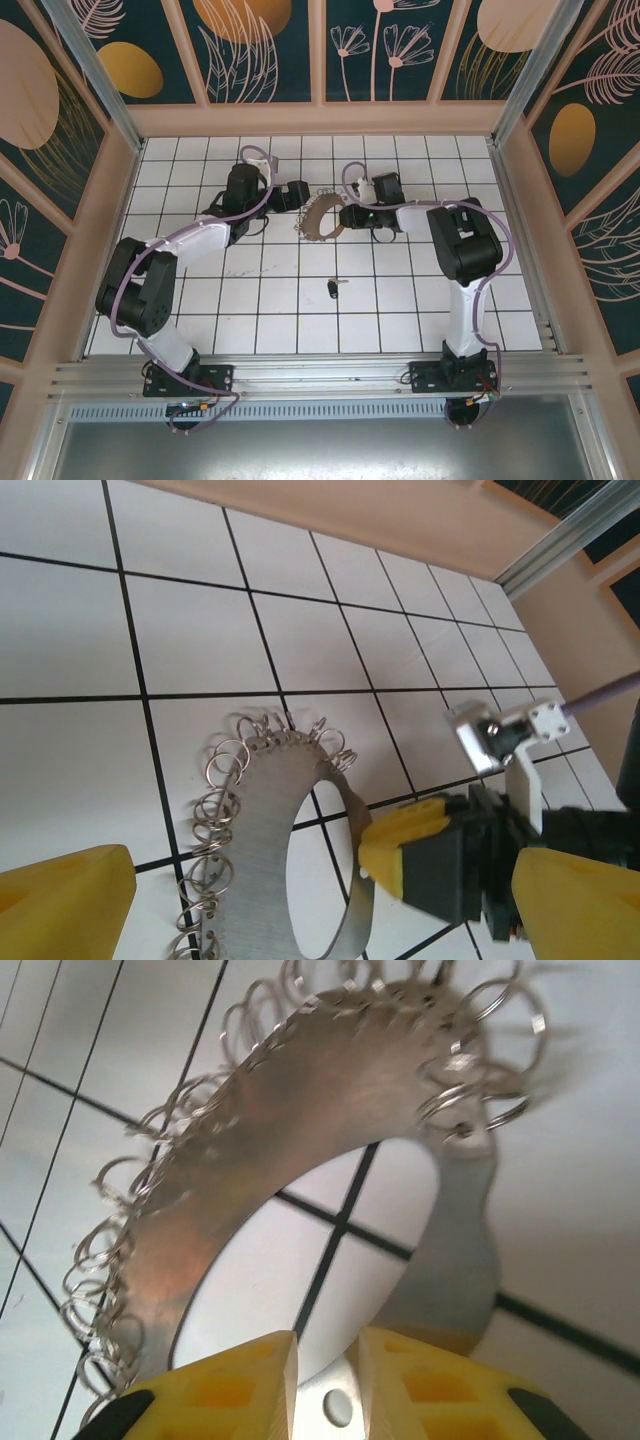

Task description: Put the keys on the keyring

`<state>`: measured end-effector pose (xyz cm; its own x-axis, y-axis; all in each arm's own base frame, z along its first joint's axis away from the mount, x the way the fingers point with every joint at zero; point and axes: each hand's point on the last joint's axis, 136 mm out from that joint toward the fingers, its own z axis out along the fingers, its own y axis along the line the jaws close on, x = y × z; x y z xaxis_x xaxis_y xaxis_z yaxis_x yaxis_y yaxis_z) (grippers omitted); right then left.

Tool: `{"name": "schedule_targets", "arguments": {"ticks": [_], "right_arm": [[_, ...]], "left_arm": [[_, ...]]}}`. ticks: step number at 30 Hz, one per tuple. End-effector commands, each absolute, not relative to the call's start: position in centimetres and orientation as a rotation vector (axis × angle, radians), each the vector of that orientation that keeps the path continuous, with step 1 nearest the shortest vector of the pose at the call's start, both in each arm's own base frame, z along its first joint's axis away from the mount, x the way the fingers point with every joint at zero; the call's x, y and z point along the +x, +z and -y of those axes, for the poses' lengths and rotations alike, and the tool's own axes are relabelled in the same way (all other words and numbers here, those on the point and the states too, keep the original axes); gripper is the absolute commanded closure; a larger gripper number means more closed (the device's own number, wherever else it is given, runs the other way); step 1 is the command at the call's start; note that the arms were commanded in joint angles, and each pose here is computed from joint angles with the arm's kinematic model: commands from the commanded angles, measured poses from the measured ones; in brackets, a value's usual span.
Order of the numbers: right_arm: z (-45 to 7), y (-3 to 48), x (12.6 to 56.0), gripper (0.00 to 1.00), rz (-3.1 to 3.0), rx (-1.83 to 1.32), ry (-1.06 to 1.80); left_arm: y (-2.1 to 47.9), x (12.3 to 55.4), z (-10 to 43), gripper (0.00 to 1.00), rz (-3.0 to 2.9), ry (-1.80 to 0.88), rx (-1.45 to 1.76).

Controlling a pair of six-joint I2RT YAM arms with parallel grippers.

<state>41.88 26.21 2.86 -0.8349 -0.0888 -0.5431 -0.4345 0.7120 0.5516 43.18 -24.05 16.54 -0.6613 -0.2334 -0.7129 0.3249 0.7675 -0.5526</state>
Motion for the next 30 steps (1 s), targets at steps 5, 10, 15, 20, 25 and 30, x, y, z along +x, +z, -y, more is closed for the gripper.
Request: {"name": "schedule_targets", "arguments": {"ticks": [5,10,15,20,25,30], "right_arm": [[-28.0,1.9,36.5,0.78,-2.502,-0.441,1.011],[-29.5,1.1,34.0,0.79,-2.53,-0.491,1.011],[-31.4,1.3,32.1,0.79,-2.529,-0.57,1.02],[-31.7,6.2,33.5,0.75,-2.422,-0.583,0.974],[-30.9,11.1,35.3,0.56,-2.343,-0.616,0.824],[-28.8,15.0,36.7,0.01,-2.268,-0.576,0.671]], "left_arm": [[17.7,42.3,23.9,0.03,-2.099,-0.876,0.058],[17.3,41.7,23.6,0.03,-2.106,-0.877,0.049],[17.3,41.3,23.3,0.02,-2.106,-0.872,0.043],[17.9,41.1,23.0,0.02,-2.094,-0.861,0.045],[19.2,41.1,22.4,0.01,-2.068,-0.811,0.054],[21.5,40.9,21.6,0.01,-2.03,-0.764,0.068]]}}
